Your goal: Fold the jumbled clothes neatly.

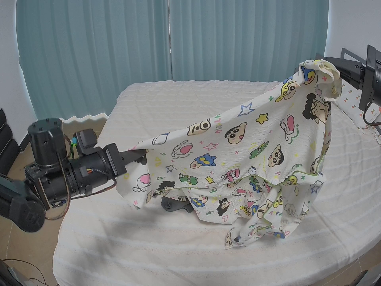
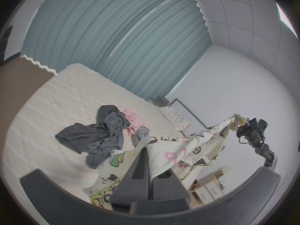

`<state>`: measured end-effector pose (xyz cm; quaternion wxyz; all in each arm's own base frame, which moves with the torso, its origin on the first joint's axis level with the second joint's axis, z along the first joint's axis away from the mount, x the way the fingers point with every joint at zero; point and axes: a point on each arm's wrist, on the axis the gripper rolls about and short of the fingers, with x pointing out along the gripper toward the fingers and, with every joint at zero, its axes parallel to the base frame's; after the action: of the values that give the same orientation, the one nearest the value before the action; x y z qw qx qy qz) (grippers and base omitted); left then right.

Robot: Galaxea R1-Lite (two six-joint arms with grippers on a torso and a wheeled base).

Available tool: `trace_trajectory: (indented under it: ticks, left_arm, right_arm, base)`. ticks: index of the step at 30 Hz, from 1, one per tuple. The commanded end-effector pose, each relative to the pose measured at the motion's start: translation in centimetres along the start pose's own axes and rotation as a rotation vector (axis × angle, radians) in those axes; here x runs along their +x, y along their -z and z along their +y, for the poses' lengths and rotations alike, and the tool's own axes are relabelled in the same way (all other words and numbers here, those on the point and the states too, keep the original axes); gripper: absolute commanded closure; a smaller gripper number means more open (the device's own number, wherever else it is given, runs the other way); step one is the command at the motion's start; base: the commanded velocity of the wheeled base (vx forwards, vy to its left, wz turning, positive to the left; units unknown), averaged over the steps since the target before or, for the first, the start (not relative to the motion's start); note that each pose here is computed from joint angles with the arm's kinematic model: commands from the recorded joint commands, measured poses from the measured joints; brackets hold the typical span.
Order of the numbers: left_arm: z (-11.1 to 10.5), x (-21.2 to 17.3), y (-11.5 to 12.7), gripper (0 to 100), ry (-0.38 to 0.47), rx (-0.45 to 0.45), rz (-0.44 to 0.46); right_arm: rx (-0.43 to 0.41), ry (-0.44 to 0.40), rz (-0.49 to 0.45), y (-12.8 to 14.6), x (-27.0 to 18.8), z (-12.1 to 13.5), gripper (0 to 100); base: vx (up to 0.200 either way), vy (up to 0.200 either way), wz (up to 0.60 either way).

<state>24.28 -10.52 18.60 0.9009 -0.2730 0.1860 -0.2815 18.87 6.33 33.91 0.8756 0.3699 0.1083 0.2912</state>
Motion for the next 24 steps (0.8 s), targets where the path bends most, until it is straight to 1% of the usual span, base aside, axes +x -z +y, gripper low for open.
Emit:
trace_trajectory:
  ticks: [1, 2, 3, 6, 9, 11, 12, 13, 15, 16, 17, 20, 24]
  left_arm:
    - [-5.5, -2.8, -7.7, 100, -0.111, 0.134, -0.306]
    - [-5.5, -2.7, -7.8, 100, -0.113, 0.134, -0.311]
    - [-6.0, -2.0, -9.1, 100, -0.150, 0.130, -0.373]
    - [-6.8, -1.5, -10.6, 100, -0.174, 0.125, -0.449]
    - [-7.4, -1.8, -11.1, 100, -0.165, 0.122, -0.471]
    - [-7.4, -1.6, -10.7, 100, -0.163, 0.120, -0.457]
    - [-7.3, -1.3, -10.1, 100, -0.170, 0.117, -0.425]
    - [-6.5, -0.7, -8.7, 100, -0.204, 0.114, -0.361]
    - [-5.5, 0.1, -7.5, 100, -0.232, 0.109, -0.314]
    - [-5.5, 0.1, -7.5, 100, -0.232, 0.109, -0.314]
    - [-4.7, 0.9, -6.7, 100, -0.253, 0.090, -0.279]
    - [-4.3, 1.5, -6.5, 100, -0.259, 0.041, -0.270]
    - [-3.4, 2.5, -6.1, 100, -0.289, 0.032, -0.248]
  right_arm:
    - [-0.032, -0.045, -0.075, -2.1, 0.2, 1.4, 100]
    - [-0.032, -0.046, -0.076, -2.2, 0.2, 1.5, 100]
    - [-0.041, -0.068, -0.091, -2.8, 0.4, 2.1, 100]
    - [-0.044, -0.079, -0.099, -3.2, 0.9, 2.4, 100]
    - [-0.032, -0.061, -0.075, -2.7, 1.3, 1.8, 100]
    - [-0.027, -0.051, -0.065, -2.5, 1.5, 1.4, 100]
    - [-0.016, -0.031, -0.044, -1.9, 1.8, 0.7, 100]
    - [-0.002, 0.003, -0.011, -1.1, 2.3, -0.5, 100]
    - [0.010, 0.025, 0.006, -0.5, 2.9, -1.5, 100]
    - [0.010, 0.025, 0.006, -0.5, 2.9, -1.5, 100]
    - [0.020, 0.044, 0.025, 0.3, 3.5, -2.7, 100]
    - [0.027, 0.062, 0.042, 1.3, 4.2, -4.1, 100]
    - [0.043, 0.092, 0.067, 2.4, 5.2, -5.7, 100]
  base:
    - [0.000, 0.000, 0.00]
    - [0.000, 0.000, 0.00]
    - [0.000, 0.000, 0.00]
    - [0.000, 0.000, 0.00]
    - [0.000, 0.000, 0.00]
    - [0.000, 0.000, 0.00]
    - [0.000, 0.000, 0.00]
    - [0.000, 0.000, 0.00]
    - [0.000, 0.000, 0.00]
    - [0.000, 0.000, 0.00]
    - [0.000, 0.000, 0.00]
    - [0.000, 0.000, 0.00]
    - [0.000, 0.000, 0.00]
